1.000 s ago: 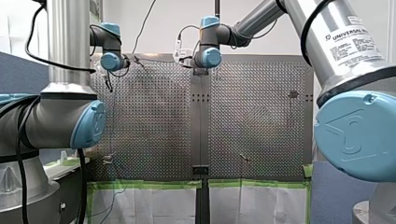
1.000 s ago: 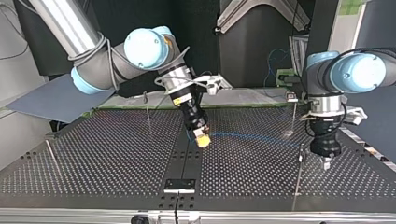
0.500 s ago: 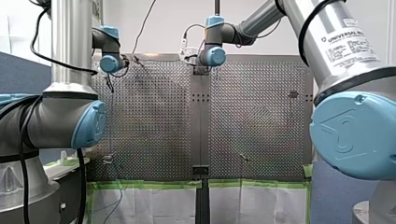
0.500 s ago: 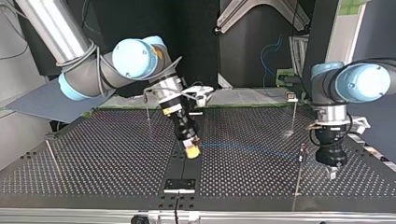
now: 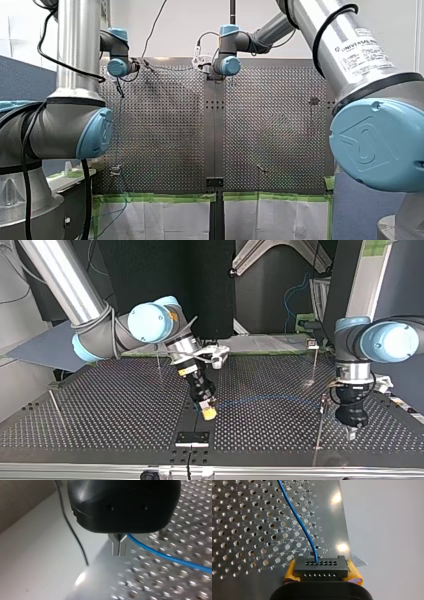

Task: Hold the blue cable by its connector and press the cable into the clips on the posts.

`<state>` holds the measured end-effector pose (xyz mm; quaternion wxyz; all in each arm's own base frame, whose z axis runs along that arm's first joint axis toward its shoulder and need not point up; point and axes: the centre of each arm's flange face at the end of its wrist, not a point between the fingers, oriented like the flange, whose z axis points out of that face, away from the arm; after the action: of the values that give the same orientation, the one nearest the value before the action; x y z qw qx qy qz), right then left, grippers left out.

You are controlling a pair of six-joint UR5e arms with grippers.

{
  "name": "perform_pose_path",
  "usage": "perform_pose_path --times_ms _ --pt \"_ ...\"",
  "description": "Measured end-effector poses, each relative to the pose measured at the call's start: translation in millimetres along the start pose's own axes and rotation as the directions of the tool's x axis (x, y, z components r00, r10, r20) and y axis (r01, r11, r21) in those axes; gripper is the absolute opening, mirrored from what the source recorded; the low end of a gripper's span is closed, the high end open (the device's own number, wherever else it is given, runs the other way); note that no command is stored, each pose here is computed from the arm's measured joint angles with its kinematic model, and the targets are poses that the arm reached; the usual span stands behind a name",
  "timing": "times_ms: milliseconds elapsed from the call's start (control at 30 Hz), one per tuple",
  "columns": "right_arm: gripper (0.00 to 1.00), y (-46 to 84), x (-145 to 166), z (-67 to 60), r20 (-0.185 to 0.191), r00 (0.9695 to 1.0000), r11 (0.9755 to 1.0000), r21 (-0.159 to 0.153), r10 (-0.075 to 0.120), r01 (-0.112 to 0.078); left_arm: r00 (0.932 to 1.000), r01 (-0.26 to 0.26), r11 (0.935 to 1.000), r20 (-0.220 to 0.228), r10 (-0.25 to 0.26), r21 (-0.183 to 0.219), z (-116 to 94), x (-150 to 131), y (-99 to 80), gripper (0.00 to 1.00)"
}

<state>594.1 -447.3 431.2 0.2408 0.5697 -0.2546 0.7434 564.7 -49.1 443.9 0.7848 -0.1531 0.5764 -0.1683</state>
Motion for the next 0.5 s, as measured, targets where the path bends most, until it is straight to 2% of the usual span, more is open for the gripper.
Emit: perform_pose_path --times_ms 133,333,500 --pt "0.0 1.9 -3 7.3 -0.003 1.0 1.0 0.006 0.007 -0.007 0.9998 -0.003 0.9999 -0.022 0.003 -0.01 4 10 6.7 0.0" --pt "0.0 7.9 -14 17.2 0.004 0.9998 0.9998 0.004 0.019 -0.019 0.9996 -0.003 0.9999 -0.028 0.003 -0.011 5 12 9.7 0.0" --pt "0.0 11.6 -15 24.1 0.006 0.9998 0.9998 0.001 0.021 -0.021 0.9995 -0.002 1.0 -0.032 0.002 -0.006 5 13 9.2 0.0"
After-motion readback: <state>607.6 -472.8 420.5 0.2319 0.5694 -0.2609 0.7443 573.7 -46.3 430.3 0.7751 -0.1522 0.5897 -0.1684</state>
